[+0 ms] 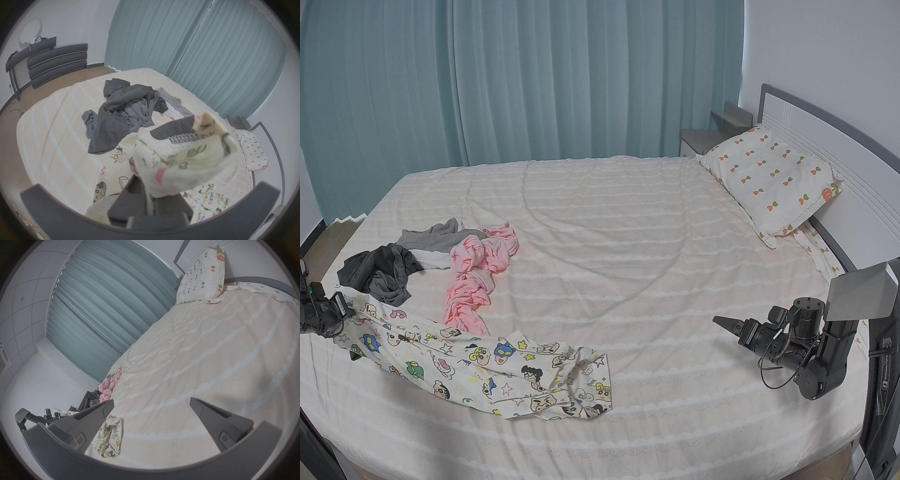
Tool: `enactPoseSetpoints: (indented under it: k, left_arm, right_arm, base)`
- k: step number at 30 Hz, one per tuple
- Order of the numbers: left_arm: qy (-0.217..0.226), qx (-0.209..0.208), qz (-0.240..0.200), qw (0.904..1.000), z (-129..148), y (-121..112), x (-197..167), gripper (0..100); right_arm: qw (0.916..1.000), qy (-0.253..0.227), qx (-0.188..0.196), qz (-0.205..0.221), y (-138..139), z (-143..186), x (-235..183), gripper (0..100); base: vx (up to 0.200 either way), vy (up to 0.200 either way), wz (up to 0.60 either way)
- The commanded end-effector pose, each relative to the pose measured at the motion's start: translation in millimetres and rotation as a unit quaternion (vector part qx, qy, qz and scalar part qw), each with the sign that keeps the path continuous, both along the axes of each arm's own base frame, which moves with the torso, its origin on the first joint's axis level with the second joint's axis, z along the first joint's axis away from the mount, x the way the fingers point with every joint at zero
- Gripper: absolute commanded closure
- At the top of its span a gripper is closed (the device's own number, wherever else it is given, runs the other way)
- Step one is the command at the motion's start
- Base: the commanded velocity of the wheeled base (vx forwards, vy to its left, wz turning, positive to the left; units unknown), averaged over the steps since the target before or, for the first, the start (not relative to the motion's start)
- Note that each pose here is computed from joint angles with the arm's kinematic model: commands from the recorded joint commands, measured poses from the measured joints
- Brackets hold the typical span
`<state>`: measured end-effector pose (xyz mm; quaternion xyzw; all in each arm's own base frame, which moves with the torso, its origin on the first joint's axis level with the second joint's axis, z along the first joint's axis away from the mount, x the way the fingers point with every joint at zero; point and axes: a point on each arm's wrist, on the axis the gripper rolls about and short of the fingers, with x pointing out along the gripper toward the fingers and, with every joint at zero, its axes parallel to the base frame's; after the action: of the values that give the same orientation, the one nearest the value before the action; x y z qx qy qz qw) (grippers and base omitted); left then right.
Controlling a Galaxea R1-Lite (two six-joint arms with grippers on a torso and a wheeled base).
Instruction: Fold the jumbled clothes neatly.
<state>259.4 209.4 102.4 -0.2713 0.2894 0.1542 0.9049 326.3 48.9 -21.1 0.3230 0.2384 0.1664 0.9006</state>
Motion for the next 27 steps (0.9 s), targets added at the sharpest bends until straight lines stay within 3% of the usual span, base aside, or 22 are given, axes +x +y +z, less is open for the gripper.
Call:
enactPoseSetpoints:
  k: [1,5,6,7,9,10,11,12,14,16,22,27]
  left_arm:
    - [-0.027,0.028,-0.03,0.9988,34,-24,3,100]
    - [0.009,0.037,-0.088,0.9954,25,-82,16,100]
    - [0.011,0.038,-0.09,0.9952,25,-85,17,100]
    - [0.033,0.049,-0.121,0.9909,17,-117,24,100]
    - [0.048,0.058,-0.144,0.9866,11,-140,26,100]
    - [0.059,0.064,-0.167,0.9821,7,-162,29,100]
    - [0.059,0.064,-0.167,0.9821,7,-162,29,100]
    - [0.062,0.059,-0.198,0.9765,5,-201,33,100]
    - [0.06,0.051,-0.205,0.9756,6,-218,35,100]
    - [0.07,0.042,-0.23,0.9699,-2,-262,40,100]
    - [0.091,0.081,-0.253,0.9597,-40,-329,57,100]
    - [0.089,0.055,-0.267,0.9581,-63,-376,62,100]
  right_arm:
    - [1.0,-0.006,0.001,0.001,0,1,0,0]
    - [1.0,-0.006,0.001,0.001,0,1,0,0]
    - [1.0,-0.005,0.001,0.001,0,1,0,0]
    - [1.0,-0.005,0.0,0.002,0,0,0,0]
    - [1.0,-0.005,0.001,0.001,0,0,0,0]
    - [1.0,-0.005,0.001,0.002,0,0,0,0]
    - [1.0,-0.005,0.001,0.002,0,0,0,0]
    - [1.0,-0.004,0.001,0.002,0,0,0,0]
    - [1.0,-0.004,0.001,0.002,0,0,0,0]
    - [1.0,-0.004,0.001,0.002,0,0,0,0]
    - [1.0,-0.002,0.0,0.005,2,-1,0,0]
    - [1.0,-0.002,0.0,0.003,1,-2,0,0]
  base:
    - [0.0,0.0,0.0]
    - [0.0,0.0,0.0]
    - [0.0,0.0,0.0]
    - [0.0,0.0,0.0]
    - [0.0,0.0,0.0]
    - [0.0,0.0,0.0]
    - [0.0,0.0,0.0]
    - [0.0,0.0,0.0]
    - [0.0,0.0,0.0]
    - [0.0,0.0,0.0]
    - [0.0,0.0,0.0]
    - [0.0,0.0,0.0]
